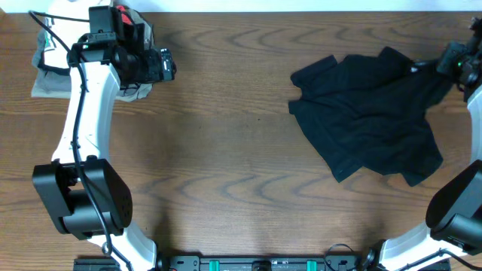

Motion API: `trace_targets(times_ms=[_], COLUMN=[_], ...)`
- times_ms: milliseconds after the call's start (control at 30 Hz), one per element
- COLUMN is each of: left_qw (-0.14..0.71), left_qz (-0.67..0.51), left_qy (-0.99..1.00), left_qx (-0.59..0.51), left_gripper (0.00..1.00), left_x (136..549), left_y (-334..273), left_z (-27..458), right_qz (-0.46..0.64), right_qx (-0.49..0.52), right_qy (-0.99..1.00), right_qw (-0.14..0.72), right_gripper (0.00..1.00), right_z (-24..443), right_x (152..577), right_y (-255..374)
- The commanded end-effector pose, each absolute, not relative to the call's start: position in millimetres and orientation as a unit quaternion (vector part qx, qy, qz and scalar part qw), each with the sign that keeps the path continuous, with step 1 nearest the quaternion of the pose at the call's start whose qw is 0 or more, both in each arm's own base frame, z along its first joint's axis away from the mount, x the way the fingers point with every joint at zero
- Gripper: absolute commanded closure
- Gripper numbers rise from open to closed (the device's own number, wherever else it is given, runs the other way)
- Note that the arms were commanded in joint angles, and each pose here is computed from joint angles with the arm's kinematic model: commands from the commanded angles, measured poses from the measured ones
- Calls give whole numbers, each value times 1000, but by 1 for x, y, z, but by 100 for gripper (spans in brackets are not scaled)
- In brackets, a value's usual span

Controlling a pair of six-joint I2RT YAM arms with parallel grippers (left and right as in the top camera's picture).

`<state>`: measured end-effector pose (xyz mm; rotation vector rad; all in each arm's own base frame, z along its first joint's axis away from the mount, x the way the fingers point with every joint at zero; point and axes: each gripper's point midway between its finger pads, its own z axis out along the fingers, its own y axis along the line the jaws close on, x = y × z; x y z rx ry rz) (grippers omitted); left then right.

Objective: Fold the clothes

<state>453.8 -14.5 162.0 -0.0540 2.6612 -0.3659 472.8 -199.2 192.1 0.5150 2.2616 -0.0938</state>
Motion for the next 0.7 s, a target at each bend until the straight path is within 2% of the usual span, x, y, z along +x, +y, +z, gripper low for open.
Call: trace_targets(times_ms=[0, 67, 233, 300, 533, 667], left_qw=[209, 197, 184, 187, 250, 293], left_qz=[-156, -157, -164, -164, -167, -211], left_qy=[965, 965, 954, 946, 917, 885], left_qx=[33, 70, 173, 209, 263, 295], left_gripper=[1, 1, 0, 5, 7, 2], left_x=[447, 440, 426, 426, 466, 488], left_y=[-44, -65, -128, -151, -211, -254], left_z=[157, 155, 145, 139, 108, 89], right_qz=[-3, 12, 50, 70, 116, 118], right_qx=[190, 184, 172, 166, 164, 164], right_qy=[887, 890, 904, 911, 933, 938], right_qw=[420, 417, 389, 371, 297, 282], right_gripper=[34, 30, 27, 28, 29, 29], right_z=[220, 229, 238, 236, 216, 212], right_x=[463, 455, 433, 424, 398, 392], right_y=[-191, -180, -147, -133, -101, -99])
